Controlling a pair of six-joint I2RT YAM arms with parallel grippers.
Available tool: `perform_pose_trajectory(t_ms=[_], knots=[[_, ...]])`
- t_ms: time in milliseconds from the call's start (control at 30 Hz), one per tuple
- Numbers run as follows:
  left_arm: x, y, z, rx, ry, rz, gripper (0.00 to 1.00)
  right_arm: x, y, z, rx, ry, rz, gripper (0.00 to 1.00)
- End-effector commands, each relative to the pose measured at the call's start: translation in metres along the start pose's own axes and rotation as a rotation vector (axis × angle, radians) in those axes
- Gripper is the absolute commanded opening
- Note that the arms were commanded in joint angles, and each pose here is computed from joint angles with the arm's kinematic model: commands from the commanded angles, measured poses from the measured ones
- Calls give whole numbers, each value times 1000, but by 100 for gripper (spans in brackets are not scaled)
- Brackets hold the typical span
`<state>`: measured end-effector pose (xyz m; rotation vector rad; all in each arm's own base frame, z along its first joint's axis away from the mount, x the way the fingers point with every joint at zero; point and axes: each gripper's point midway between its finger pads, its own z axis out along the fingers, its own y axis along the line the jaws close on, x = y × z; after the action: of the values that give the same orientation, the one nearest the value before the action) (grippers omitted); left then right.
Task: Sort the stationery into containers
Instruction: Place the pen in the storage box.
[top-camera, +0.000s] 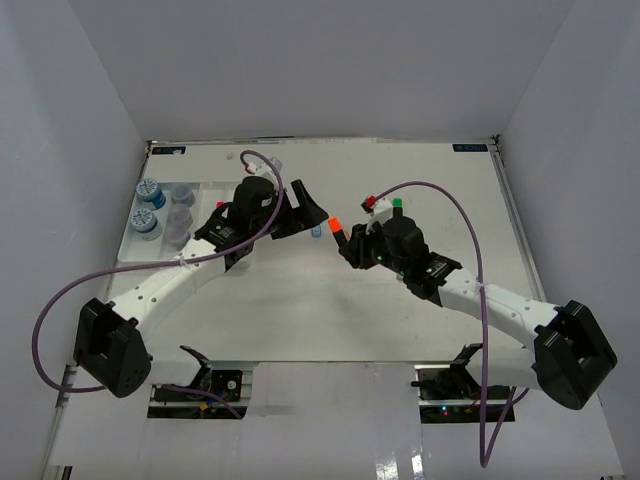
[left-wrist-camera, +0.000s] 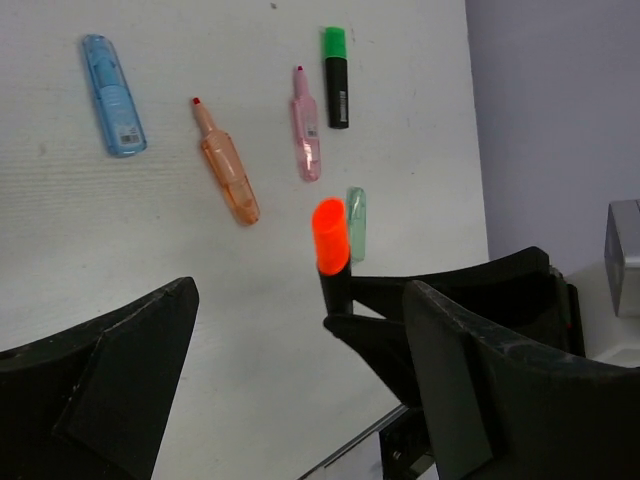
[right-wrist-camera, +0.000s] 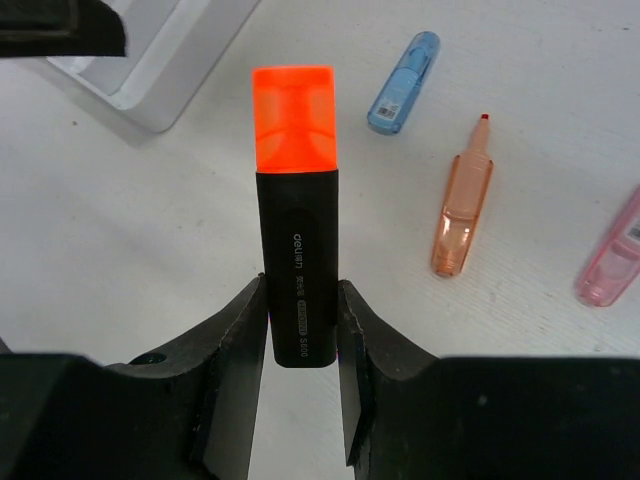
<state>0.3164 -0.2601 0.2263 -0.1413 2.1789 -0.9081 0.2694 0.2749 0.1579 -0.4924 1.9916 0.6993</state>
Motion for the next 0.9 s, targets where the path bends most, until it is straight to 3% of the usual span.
perform_pose_trajectory(t_ms=[0,367,467,500,667,767,833,867], knots=[[-8,-28,7,36,-61,-20,93,-28,24,-1,-77,-111,49,32],[22,-40,33,9,-14,17,72,-30,48,-2,-179,-126,118,36],[23,-40,33,11,-16,23,58,-27,48,-2,-184,-124,136,36],[23,-41,33,12,-17,24,48,-26,48,-2,-186,-125,138,36],[22,-38,33,3,-28,45,15,-20,46,0,-181,-112,142,41],[22,-35,33,-7,-29,61,8,-17,45,1,-174,-106,143,48],[21,-32,32,-23,-35,73,7,-14,42,1,-165,-99,142,57],[18,-27,31,-51,-46,86,7,-11,41,2,-160,-85,135,67]])
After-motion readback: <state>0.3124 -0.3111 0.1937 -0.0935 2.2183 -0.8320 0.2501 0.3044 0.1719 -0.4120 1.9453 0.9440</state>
